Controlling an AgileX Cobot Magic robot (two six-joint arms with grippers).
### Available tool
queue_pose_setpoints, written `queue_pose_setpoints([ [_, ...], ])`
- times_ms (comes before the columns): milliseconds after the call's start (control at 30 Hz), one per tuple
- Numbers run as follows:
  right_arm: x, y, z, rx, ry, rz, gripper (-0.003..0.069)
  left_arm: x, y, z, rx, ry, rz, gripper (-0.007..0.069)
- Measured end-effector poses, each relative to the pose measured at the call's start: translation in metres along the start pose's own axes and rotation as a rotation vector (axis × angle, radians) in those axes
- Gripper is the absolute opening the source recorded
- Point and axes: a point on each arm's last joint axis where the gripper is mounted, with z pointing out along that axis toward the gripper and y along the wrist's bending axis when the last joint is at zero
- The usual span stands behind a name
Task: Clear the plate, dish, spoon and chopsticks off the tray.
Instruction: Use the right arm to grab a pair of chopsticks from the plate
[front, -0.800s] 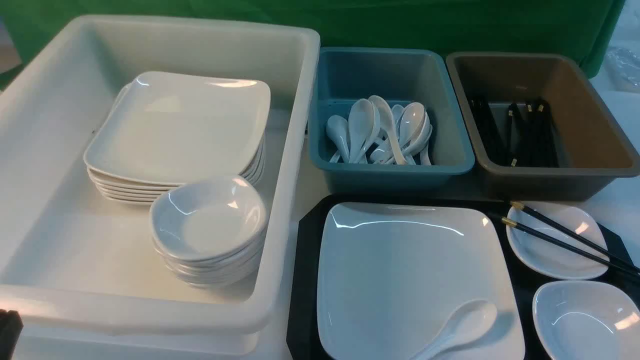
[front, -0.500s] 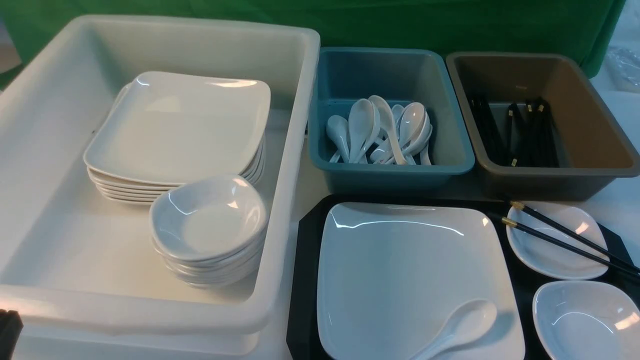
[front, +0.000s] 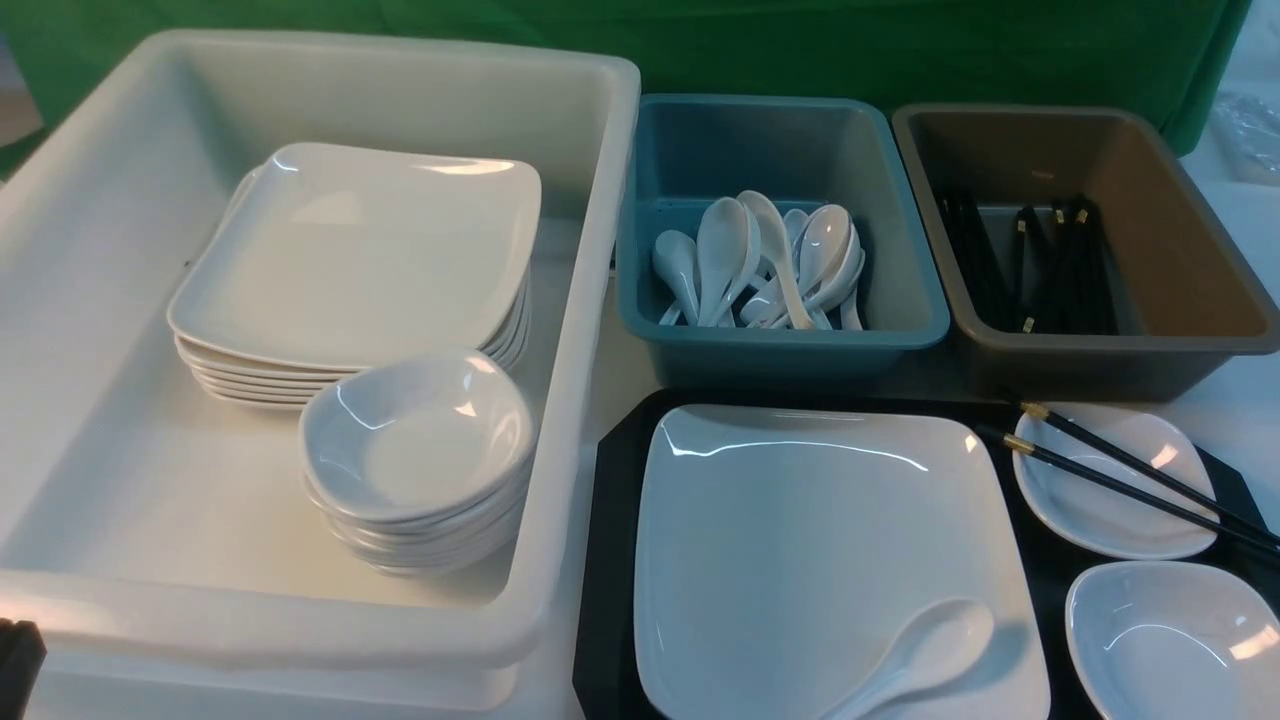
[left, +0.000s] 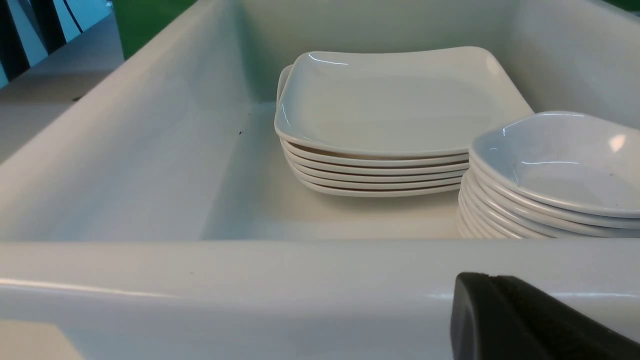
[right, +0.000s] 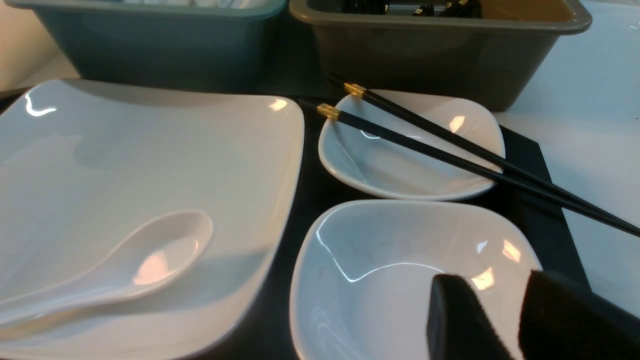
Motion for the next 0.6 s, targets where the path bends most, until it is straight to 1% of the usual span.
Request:
queue_pose_setpoints([
  [267,0.0,0.0,0.0,0.0,0.0,0.0,0.024,-0.001,0.0,0.0,0.0,-0.009,-0.007,0.002],
  [367,0.0,0.0,0.0,0.0,0.0,0.0,0.024,-0.01,0.0,-0.001,0.014,-0.106,-0.2,0.002],
  [400,0.0,0.0,0.0,0.0,0.0,0.0,0.024,-0.01,0.0,-0.001,0.015,-0.114,-0.219,0.002],
  [467,0.0,0.0,0.0,0.0,0.0,0.0,0.024,-0.019,0.002,-0.002,0.033,-0.209,-0.47,0.002],
  [500,0.0,0.0,0.0,0.0,0.0,0.0,0.024,-0.021,0.003,-0.003,0.037,-0.237,-0.541,0.002],
  [600,0.0,0.0,0.0,0.0,0.0,0.0,0.024,-0.028,0.006,-0.005,0.035,-0.324,-0.647,0.002],
])
